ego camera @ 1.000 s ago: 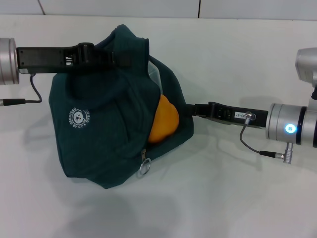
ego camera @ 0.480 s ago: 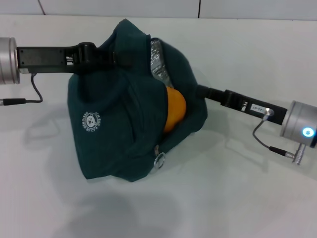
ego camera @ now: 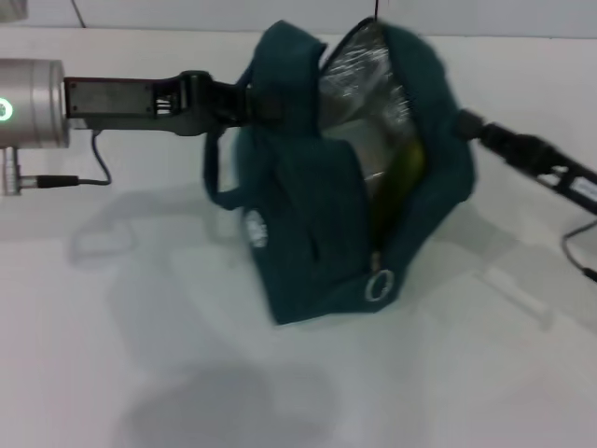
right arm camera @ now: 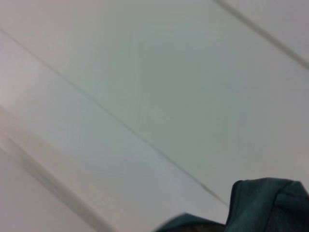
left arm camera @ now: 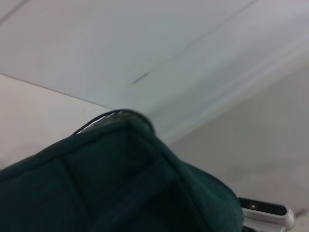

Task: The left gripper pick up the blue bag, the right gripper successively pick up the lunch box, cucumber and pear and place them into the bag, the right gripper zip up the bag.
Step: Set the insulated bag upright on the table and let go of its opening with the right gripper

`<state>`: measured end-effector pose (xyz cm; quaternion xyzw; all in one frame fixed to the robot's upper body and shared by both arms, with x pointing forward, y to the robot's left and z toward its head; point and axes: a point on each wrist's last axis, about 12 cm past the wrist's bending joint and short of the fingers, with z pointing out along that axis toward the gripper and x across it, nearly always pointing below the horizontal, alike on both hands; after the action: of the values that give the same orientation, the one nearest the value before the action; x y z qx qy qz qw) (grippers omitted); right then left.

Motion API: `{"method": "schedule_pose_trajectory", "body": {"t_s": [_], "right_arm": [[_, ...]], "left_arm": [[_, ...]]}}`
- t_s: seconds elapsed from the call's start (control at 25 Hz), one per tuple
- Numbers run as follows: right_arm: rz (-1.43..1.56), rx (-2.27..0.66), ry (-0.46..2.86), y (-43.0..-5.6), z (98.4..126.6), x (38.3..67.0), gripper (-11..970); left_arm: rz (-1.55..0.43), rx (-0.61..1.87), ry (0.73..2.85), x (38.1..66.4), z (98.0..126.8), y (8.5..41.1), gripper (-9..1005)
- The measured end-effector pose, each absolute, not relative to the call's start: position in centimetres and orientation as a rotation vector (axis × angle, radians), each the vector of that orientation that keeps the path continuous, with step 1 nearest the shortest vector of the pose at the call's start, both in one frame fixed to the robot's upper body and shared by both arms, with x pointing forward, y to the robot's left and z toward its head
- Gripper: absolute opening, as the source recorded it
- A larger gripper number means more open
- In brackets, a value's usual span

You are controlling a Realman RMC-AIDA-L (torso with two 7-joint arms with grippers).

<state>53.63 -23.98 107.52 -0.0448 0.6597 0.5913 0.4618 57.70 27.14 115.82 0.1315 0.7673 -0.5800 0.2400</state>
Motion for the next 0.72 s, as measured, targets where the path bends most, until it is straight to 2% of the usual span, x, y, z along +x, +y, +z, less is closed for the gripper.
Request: {"method": "schedule_pose_trajectory", "body": {"t_s": [0.4, 0.72], "right_arm": [[1.459, -0.198, 1.385, -28.8, 109.9, 51.1, 14], [1.453, -0.219, 1.44, -28.6, 108.7, 50.0, 13]], "left_arm": [[-1.668, 0.434, 2.073, 58.3, 115.7, 23.1, 40], [-1.655, 0.389, 2.131, 58.1, 113.5, 22.0, 40]]}}
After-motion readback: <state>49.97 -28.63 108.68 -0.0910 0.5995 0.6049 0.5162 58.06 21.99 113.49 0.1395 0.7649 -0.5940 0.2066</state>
